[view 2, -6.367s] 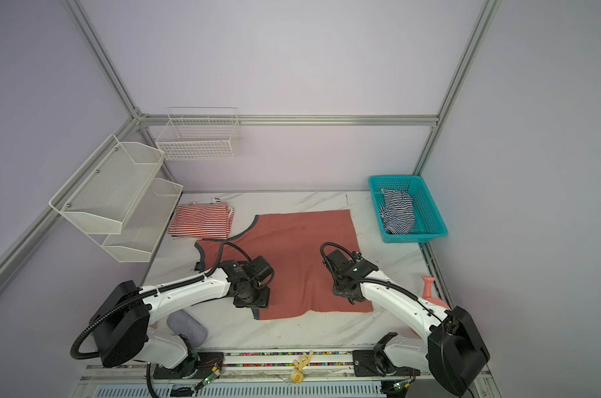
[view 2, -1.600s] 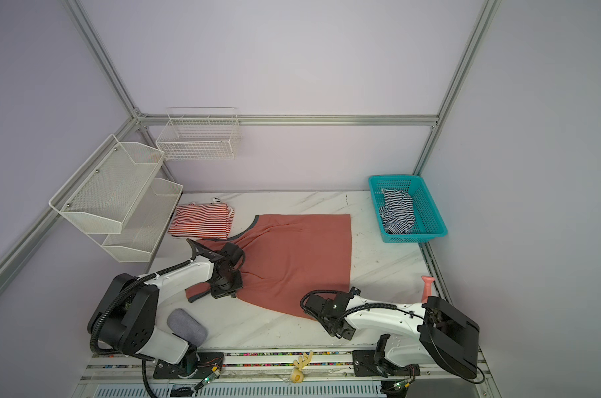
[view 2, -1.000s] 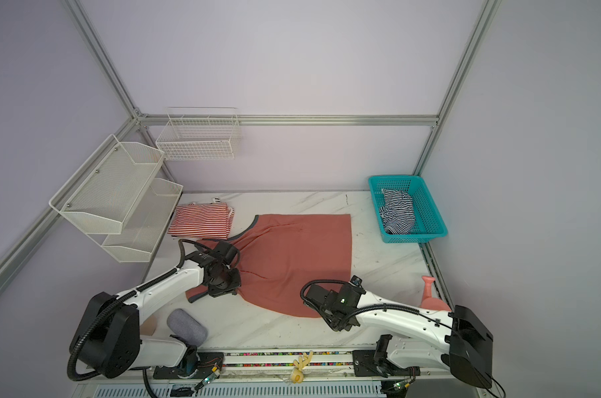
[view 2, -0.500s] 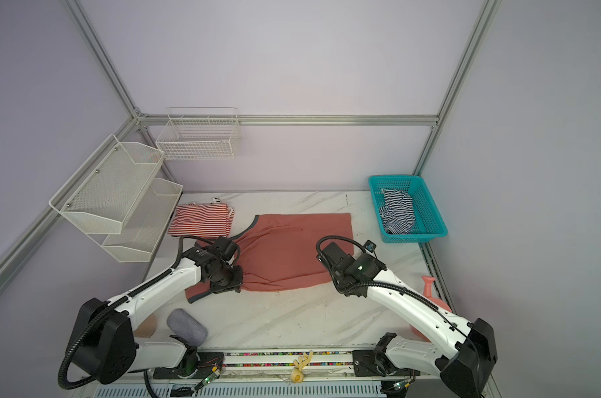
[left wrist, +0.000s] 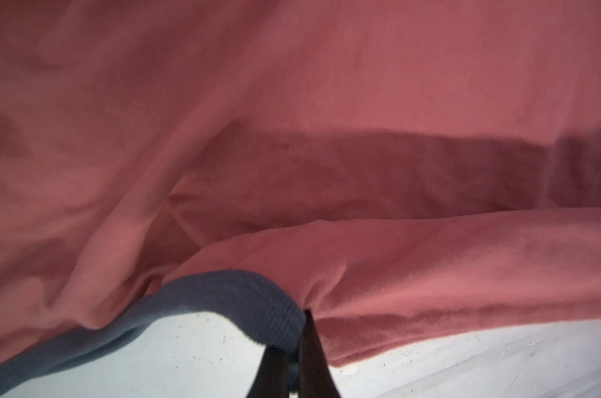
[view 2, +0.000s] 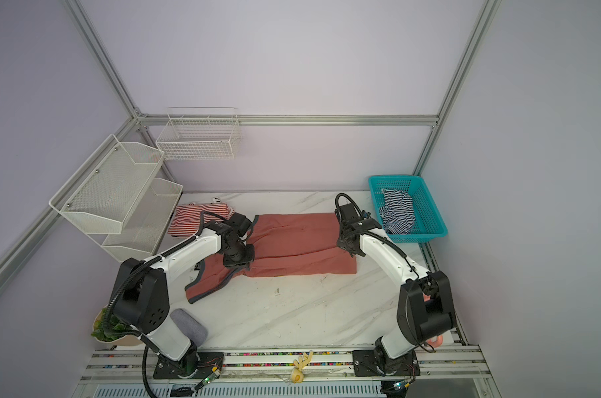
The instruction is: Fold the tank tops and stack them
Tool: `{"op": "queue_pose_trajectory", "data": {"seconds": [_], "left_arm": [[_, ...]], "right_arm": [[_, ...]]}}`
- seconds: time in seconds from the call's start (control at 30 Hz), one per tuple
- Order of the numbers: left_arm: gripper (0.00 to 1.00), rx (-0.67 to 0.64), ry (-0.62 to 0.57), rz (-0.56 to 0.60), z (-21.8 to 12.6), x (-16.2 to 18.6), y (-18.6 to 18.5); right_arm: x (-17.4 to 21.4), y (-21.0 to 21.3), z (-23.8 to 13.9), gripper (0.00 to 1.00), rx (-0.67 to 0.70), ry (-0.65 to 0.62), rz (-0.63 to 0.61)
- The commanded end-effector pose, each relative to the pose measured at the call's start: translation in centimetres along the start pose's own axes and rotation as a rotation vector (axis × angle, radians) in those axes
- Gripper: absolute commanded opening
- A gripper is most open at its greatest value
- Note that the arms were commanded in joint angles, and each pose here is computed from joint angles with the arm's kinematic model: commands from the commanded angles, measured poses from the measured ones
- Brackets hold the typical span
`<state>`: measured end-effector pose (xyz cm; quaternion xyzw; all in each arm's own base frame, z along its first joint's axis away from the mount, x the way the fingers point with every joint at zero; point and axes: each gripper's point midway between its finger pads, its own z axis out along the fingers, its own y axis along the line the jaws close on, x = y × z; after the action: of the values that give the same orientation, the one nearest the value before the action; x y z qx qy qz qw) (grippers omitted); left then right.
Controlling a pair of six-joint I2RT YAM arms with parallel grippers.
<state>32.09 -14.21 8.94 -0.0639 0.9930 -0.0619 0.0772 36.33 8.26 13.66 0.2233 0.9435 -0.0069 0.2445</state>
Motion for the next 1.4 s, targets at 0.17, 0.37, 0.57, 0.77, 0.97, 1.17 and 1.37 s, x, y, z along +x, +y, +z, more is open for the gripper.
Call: {"op": "queue_pose_trajectory", "data": {"seconds": [0.17,0.37,0.57,0.77,0.97,1.17,1.37], "left_arm": [[0.02,-0.006,-0.030,0.045,-0.3,-4.9,-1.4],[0.00,-0.033,-0.012,0.021,1.3,-6.5,-0.9],[0.00,-0.032,-0.057,-0.017,0.3,-8.3,-0.5],[0.00,0.016,-0.069,-0.021,-1.4,-7.5,-1.0],[0.00,0.038,-0.065,0.006,-2.7,-4.5,-1.5],[0.00,0.064,-0.024,0.039,-2.2,-2.3,-2.3],[0.00,0.019,-0.001,0.071,0.1,-3.6,-2.3]], "right_arm": [[-3.3,3.3,4.2,0.00,-0.098,0.060,-0.120],[-3.9,3.4,6.7,0.00,-0.097,0.119,-0.131],[-3.6,2.1,5.8,0.00,-0.060,0.158,-0.165],[-2.7,0.5,1.7,0.00,-0.092,0.132,-0.164],[-0.7,-0.7,-3.5,0.00,-0.179,0.118,-0.129],[2.3,-2.1,-4.5,0.00,-0.177,0.177,-0.129],[2.3,-1.5,-1.4,0.00,-0.134,0.212,-0.150]]}}
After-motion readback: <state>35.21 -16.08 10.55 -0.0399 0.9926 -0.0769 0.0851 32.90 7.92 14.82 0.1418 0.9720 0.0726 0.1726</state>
